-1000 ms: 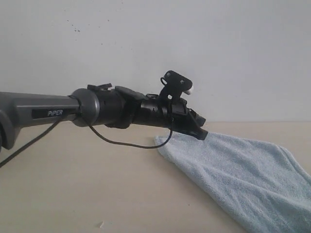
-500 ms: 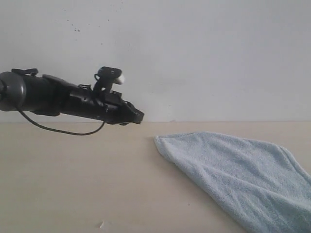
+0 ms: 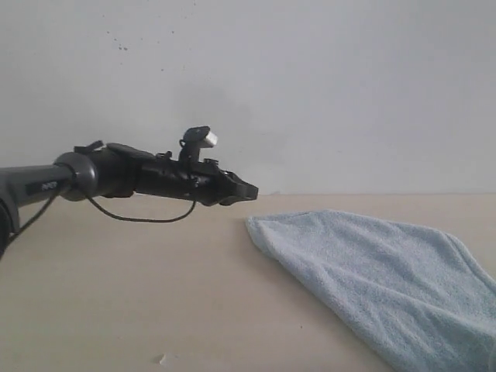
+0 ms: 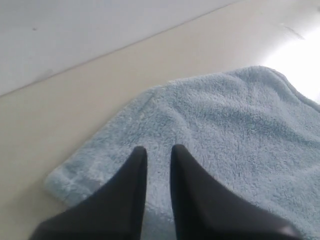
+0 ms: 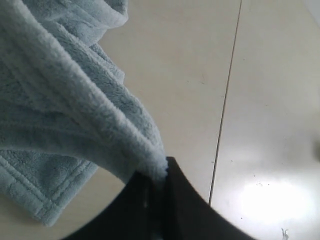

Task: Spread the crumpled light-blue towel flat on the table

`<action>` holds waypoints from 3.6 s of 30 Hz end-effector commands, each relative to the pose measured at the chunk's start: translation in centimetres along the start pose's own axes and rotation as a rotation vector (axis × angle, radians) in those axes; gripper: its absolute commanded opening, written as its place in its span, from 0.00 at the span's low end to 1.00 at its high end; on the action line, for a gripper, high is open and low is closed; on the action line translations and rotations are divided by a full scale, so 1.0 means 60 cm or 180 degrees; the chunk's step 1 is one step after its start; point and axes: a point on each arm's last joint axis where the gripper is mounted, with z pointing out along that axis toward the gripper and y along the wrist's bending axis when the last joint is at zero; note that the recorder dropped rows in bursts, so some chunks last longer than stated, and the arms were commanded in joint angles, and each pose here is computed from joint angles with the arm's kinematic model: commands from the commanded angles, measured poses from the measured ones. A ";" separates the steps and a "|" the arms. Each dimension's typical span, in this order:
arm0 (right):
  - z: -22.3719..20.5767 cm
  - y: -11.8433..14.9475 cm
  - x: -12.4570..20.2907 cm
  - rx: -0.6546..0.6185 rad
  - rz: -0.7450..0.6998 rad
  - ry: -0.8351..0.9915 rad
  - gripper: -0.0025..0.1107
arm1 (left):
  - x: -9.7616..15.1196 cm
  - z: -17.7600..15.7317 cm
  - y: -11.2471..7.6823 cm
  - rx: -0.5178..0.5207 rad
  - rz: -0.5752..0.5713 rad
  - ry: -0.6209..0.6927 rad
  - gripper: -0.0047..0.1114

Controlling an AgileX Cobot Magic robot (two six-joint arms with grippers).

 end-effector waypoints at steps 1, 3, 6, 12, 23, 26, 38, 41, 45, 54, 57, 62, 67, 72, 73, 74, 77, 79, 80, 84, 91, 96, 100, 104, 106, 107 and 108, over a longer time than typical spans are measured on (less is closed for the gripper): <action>0.001 0.001 0.001 -0.0010 0.0000 -0.0005 0.03 | 0.013 0.045 -0.006 0.0070 0.0024 0.0094 0.18; 0.001 0.001 0.001 -0.0010 0.0000 -0.0005 0.03 | 0.018 0.055 0.001 0.0036 -0.0052 0.0083 0.18; 0.001 0.001 0.001 -0.0010 0.0000 -0.0005 0.03 | 0.033 0.066 0.011 0.0040 -0.0128 0.0098 0.18; 0.001 0.001 0.000 -0.0014 -0.0005 -0.0028 0.03 | 0.056 0.078 0.019 0.0032 -0.0174 0.0152 0.18; 0.001 0.003 0.000 -0.0040 0.0011 -0.0027 0.03 | 0.105 0.088 0.042 -0.0307 -0.0216 0.0680 0.18; 0.001 0.003 0.000 -0.0046 0.0014 -0.0033 0.03 | 0.118 0.082 0.046 -0.0341 -0.0294 0.0934 0.18; 0.001 0.004 -0.002 -0.0070 0.0031 -0.0066 0.03 | 0.153 -0.037 0.112 0.0347 -0.1190 0.1563 0.07; 0.000 0.006 -0.003 -0.0107 0.0058 -0.0094 0.03 | 0.147 -0.064 0.121 0.0353 -0.1304 0.1466 0.07; -0.003 0.008 -0.007 -0.0179 0.0119 -0.0239 0.03 | 0.134 -0.092 0.121 0.0394 -0.1324 0.1343 0.07; -0.008 0.006 -0.004 -0.0180 0.0134 -0.0312 0.03 | 0.095 -0.091 0.103 0.0662 -0.1221 0.0846 0.07; -0.008 0.006 -0.004 -0.0180 0.0125 -0.0318 0.03 | 0.060 -0.095 0.079 0.0716 -0.0923 0.0755 0.07; -0.008 0.006 -0.005 -0.0184 0.0126 -0.0344 0.03 | 0.015 -0.086 0.036 0.0272 -0.0254 0.0987 0.07; -0.008 0.007 -0.008 -0.0192 0.0127 -0.0392 0.03 | -0.010 -0.044 -0.006 -0.0478 0.0435 0.1184 0.07; -0.008 0.007 -0.008 -0.0192 0.0127 -0.0392 0.03 | -0.009 0.001 -0.036 -0.0854 0.0813 0.1192 0.07; -0.008 0.007 -0.008 -0.0192 0.0127 -0.0392 0.03 | -0.009 0.008 -0.040 -0.0882 0.0821 0.1140 0.07; -0.008 0.007 -0.008 -0.0192 0.0127 -0.0392 0.03 | -0.009 0.011 -0.039 -0.0917 0.0819 0.1095 0.07; -0.008 0.007 -0.008 -0.0192 0.0127 -0.0392 0.03 | -0.002 0.024 -0.036 -0.0985 0.0834 0.1020 0.07; -0.008 0.007 -0.008 -0.0192 0.0127 -0.0392 0.03 | 0.013 0.033 -0.031 -0.0977 0.0812 0.1065 0.07; -0.008 0.007 -0.008 -0.0192 0.0127 -0.0392 0.03 | 0.020 0.037 -0.027 -0.0972 0.0798 0.1092 0.07; -0.008 0.007 -0.008 -0.0193 0.0127 -0.0398 0.03 | 0.054 0.052 -0.015 -0.0934 0.0730 0.1228 0.07; -0.008 0.007 -0.008 -0.0193 0.0127 -0.0398 0.03 | 0.087 0.061 -0.006 -0.0874 0.0735 0.1467 0.07; -0.008 0.007 -0.008 -0.0194 0.0133 -0.0404 0.03 | 0.104 0.052 -0.003 -0.0839 0.0685 0.1833 0.07; -0.008 0.007 -0.009 -0.0196 0.0139 -0.0410 0.03 | 0.122 0.035 0.015 -0.0860 0.0517 0.1993 0.07; -0.008 0.007 -0.009 -0.0197 0.0139 -0.0419 0.03 | 0.142 0.009 0.033 -0.0893 0.0315 0.2100 0.07; -0.009 0.007 -0.010 -0.0200 0.0139 -0.0438 0.03 | 0.147 -0.007 0.040 -0.0959 0.0269 0.2094 0.07; -0.009 0.007 -0.010 -0.0202 0.0140 -0.0445 0.03 | 0.150 -0.015 0.041 -0.1001 0.0249 0.2083 0.07; -0.009 0.007 -0.010 -0.0202 0.0140 -0.0445 0.03 | 0.152 -0.025 0.042 -0.1040 0.0233 0.2074 0.07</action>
